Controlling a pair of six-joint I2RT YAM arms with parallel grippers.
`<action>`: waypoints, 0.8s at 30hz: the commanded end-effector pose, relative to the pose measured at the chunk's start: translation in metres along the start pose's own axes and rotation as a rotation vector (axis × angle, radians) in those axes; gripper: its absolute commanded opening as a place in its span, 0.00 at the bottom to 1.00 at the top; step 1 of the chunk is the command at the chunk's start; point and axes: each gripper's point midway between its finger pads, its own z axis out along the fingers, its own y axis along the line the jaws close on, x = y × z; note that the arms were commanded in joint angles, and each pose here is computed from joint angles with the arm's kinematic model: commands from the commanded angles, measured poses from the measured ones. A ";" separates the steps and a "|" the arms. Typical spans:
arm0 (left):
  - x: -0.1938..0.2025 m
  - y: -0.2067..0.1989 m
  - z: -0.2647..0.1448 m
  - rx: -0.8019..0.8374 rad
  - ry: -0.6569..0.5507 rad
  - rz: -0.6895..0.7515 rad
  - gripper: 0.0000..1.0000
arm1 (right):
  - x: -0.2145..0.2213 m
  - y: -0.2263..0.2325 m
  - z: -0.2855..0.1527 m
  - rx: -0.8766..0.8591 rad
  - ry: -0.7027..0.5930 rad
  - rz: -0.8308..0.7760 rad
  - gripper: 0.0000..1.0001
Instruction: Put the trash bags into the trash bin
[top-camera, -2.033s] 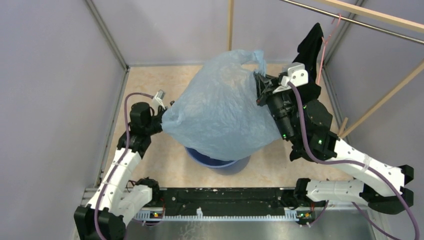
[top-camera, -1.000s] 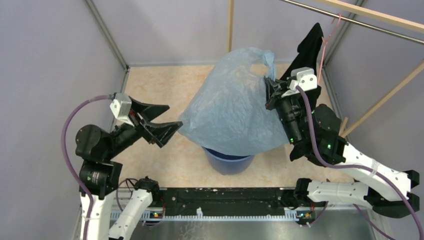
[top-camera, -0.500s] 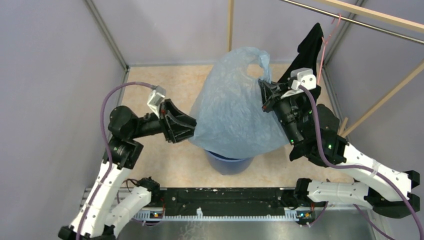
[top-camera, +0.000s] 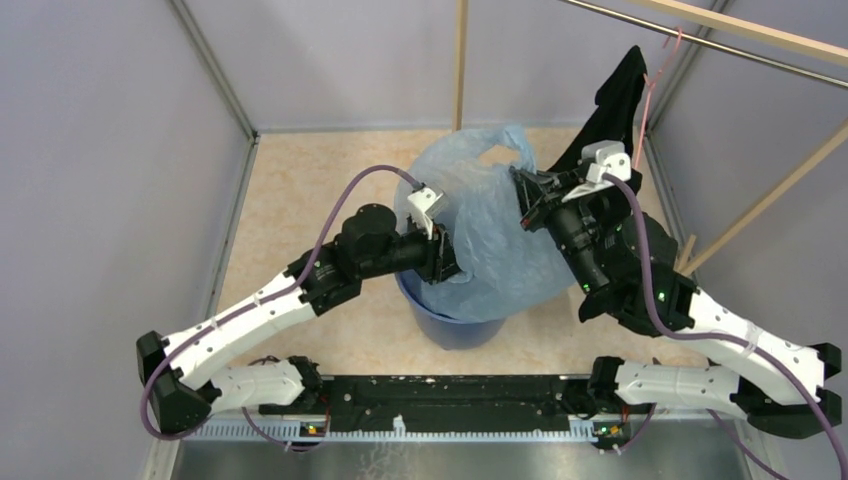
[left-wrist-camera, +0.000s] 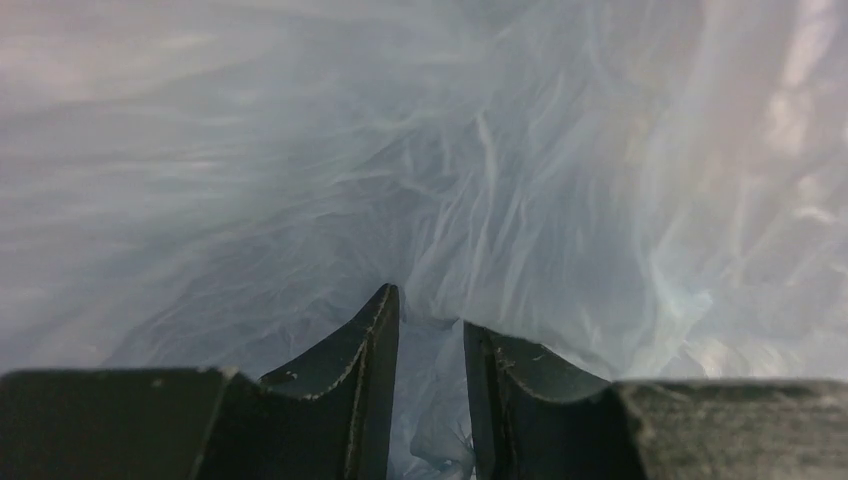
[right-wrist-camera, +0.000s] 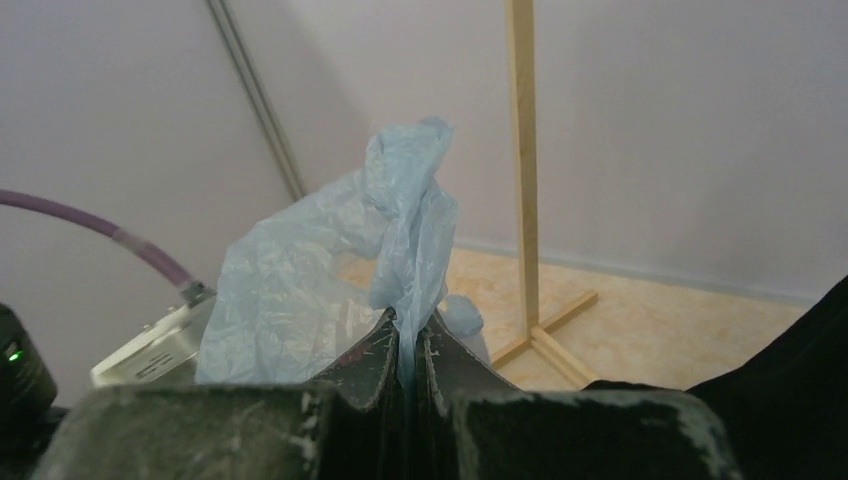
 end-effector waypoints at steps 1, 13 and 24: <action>0.001 0.043 0.002 -0.230 -0.042 0.024 0.36 | 0.023 0.015 -0.001 -0.072 0.034 0.058 0.00; -0.014 -0.007 -0.037 -0.041 -0.106 -0.011 0.73 | 0.028 0.012 -0.010 -0.111 -0.001 0.028 0.00; -0.081 0.006 -0.107 -0.255 -0.403 -0.078 0.99 | 0.029 0.014 -0.018 -0.160 -0.011 0.030 0.00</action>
